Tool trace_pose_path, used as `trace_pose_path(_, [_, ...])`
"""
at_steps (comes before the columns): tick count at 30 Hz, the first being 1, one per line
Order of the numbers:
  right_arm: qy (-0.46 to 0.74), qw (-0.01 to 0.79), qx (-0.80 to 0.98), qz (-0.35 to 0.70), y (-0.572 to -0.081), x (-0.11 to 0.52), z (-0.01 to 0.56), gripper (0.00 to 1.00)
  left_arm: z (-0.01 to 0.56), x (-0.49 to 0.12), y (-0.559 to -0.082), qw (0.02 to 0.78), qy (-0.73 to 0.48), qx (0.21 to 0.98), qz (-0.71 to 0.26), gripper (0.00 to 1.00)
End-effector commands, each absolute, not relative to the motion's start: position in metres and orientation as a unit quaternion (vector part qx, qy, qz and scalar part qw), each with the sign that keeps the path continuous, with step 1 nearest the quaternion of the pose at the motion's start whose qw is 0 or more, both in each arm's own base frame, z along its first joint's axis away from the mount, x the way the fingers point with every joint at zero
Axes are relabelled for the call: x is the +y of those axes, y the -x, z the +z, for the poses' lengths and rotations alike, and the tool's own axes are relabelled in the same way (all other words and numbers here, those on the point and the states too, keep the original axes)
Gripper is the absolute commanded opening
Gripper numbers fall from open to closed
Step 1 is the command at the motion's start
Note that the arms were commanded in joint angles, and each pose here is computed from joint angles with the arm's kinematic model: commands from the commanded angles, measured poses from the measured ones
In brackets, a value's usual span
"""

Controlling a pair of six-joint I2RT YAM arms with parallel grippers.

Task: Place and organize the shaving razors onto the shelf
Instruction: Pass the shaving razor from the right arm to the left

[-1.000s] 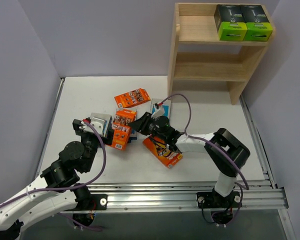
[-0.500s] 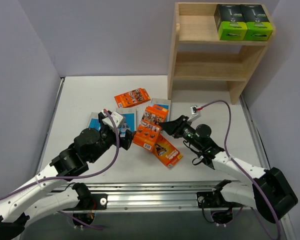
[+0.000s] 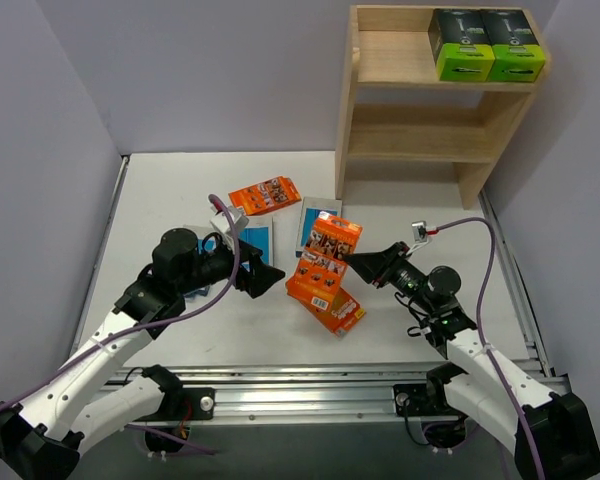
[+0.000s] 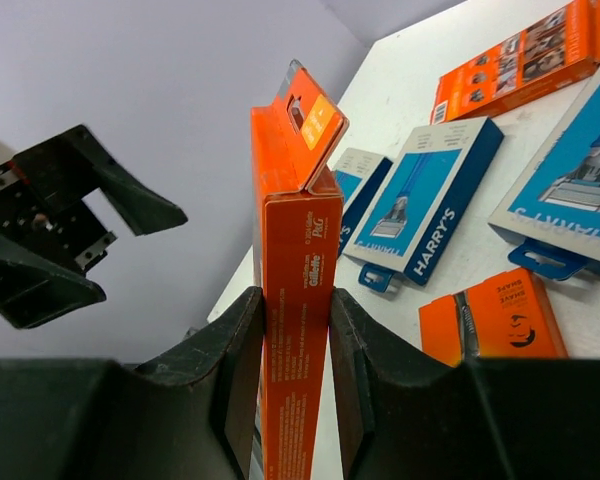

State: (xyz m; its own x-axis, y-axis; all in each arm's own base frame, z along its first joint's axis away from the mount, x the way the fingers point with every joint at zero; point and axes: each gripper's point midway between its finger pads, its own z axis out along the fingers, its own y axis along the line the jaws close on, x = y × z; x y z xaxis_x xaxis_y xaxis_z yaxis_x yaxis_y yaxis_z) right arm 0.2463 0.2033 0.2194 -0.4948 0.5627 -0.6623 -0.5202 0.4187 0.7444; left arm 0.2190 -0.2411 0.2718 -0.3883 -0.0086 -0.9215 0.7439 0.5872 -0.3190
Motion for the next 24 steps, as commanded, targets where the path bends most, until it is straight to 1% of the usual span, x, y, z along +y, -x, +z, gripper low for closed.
trace_pose_path(1, [0.038,0.518,0.619,0.589,-0.227,0.209,0.255,0.0,0.289,-0.264,-0.204,0.471,-0.287,0.697,-0.458,0.94])
trace_pose_path(7, [0.067,0.514,0.571,0.636,-0.207,0.212,0.277,0.0,0.28,-0.268,-0.21,0.461,-0.296,0.705,-0.451,0.94])
trace_pose_path(12, [0.086,0.515,0.55,0.651,-0.196,0.212,0.288,0.0,0.272,-0.263,-0.219,0.463,-0.292,0.722,-0.423,0.94])
trace_pose_path(15, [0.09,0.514,0.539,0.661,-0.192,0.212,0.292,0.0,0.269,-0.263,-0.219,0.461,-0.291,0.724,-0.423,0.94])
trace_pose_path(18, [0.09,0.511,0.527,0.673,-0.188,0.211,0.294,0.0,0.275,-0.27,-0.208,0.446,-0.29,0.71,-0.461,0.94])
trace_pose_path(19, [0.09,0.51,0.525,0.675,-0.187,0.211,0.293,0.0,0.283,-0.273,-0.207,0.452,-0.293,0.696,-0.474,0.94])
trace_pose_path(24, [0.09,0.508,0.503,0.694,-0.183,0.21,0.302,0.0,0.299,-0.286,-0.191,0.435,-0.287,0.654,-0.549,0.94])
